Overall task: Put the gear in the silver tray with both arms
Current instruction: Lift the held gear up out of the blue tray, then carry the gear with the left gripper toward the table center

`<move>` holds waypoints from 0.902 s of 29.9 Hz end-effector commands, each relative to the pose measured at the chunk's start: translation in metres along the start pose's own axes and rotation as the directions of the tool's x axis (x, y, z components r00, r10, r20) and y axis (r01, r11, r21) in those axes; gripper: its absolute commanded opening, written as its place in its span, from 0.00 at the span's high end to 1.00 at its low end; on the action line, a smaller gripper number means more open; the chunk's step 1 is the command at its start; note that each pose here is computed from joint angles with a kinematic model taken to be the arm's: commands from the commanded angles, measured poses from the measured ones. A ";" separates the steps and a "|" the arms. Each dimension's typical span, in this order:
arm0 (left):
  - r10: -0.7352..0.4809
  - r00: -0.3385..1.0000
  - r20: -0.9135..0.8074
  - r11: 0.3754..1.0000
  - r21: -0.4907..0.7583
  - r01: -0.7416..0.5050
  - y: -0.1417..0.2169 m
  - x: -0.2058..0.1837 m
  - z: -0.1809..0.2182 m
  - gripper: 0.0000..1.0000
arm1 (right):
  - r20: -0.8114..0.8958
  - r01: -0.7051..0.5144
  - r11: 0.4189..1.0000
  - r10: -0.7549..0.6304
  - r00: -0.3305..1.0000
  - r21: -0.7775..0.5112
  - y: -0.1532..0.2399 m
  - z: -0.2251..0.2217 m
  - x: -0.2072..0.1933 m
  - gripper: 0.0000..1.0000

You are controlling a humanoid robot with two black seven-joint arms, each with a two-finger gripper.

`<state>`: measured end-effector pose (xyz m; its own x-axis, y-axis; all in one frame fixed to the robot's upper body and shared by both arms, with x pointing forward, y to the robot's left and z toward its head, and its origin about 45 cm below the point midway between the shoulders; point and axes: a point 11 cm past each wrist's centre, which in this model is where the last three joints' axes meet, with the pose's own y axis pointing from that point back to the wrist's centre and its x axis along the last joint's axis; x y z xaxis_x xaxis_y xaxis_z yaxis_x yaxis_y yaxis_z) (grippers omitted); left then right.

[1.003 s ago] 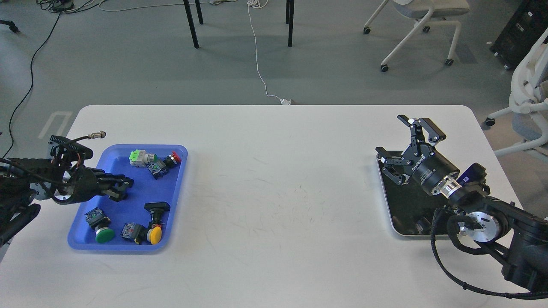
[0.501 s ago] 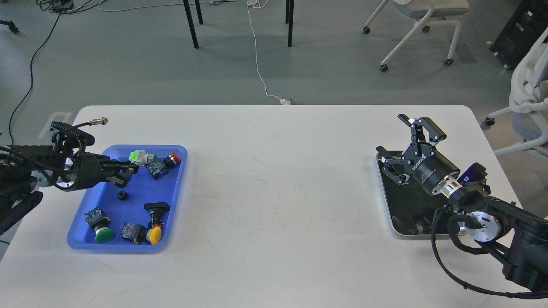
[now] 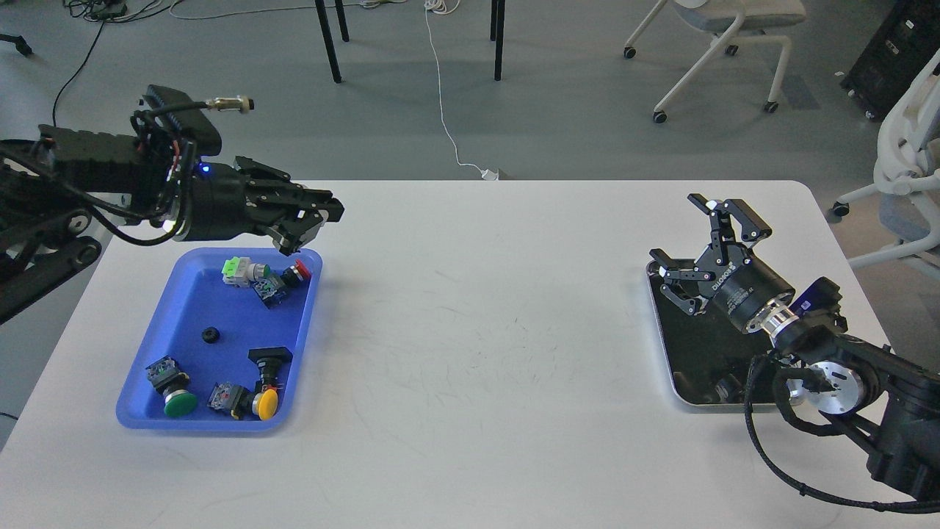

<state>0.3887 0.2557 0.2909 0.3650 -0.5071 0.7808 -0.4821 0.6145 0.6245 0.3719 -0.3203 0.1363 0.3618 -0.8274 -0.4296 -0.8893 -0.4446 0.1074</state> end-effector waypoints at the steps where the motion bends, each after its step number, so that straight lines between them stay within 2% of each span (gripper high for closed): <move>1: -0.054 0.988 0.143 0.997 -0.052 0.062 -0.036 0.026 0.030 0.89 | -0.002 -0.002 1.000 0.002 1.000 0.000 0.000 0.000 0.001 0.01; 6: -0.064 0.966 0.252 0.981 -0.163 0.107 -0.091 0.055 0.078 0.89 | -0.003 -0.003 1.000 0.003 1.000 0.001 0.000 -0.001 0.001 0.01; 10: -0.130 0.939 0.318 0.958 -0.205 0.202 -0.134 0.051 0.111 0.89 | -0.007 -0.005 1.000 0.005 1.000 0.001 0.000 -0.002 0.002 0.01; 14: -0.149 0.939 0.310 0.948 -0.226 0.226 -0.166 0.051 0.132 0.89 | -0.019 -0.019 1.000 0.019 1.000 -0.002 0.005 -0.005 0.008 0.01; 21: -0.198 0.910 0.364 0.916 -0.261 0.304 -0.200 0.037 0.173 0.89 | -0.037 -0.015 1.000 0.016 0.999 0.008 0.004 -0.015 0.009 0.01; 27: -0.223 0.913 0.341 0.918 -0.242 0.315 -0.203 0.029 0.164 0.89 | -0.131 0.046 0.998 -0.042 0.991 0.032 -0.018 -0.059 -0.001 0.01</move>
<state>0.3634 0.0123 0.1886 0.1501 -0.8045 0.5747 -0.1289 0.5604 0.8182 0.3920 -0.3397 0.1706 0.3857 -0.8525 -0.3528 -0.8973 -0.4356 0.0718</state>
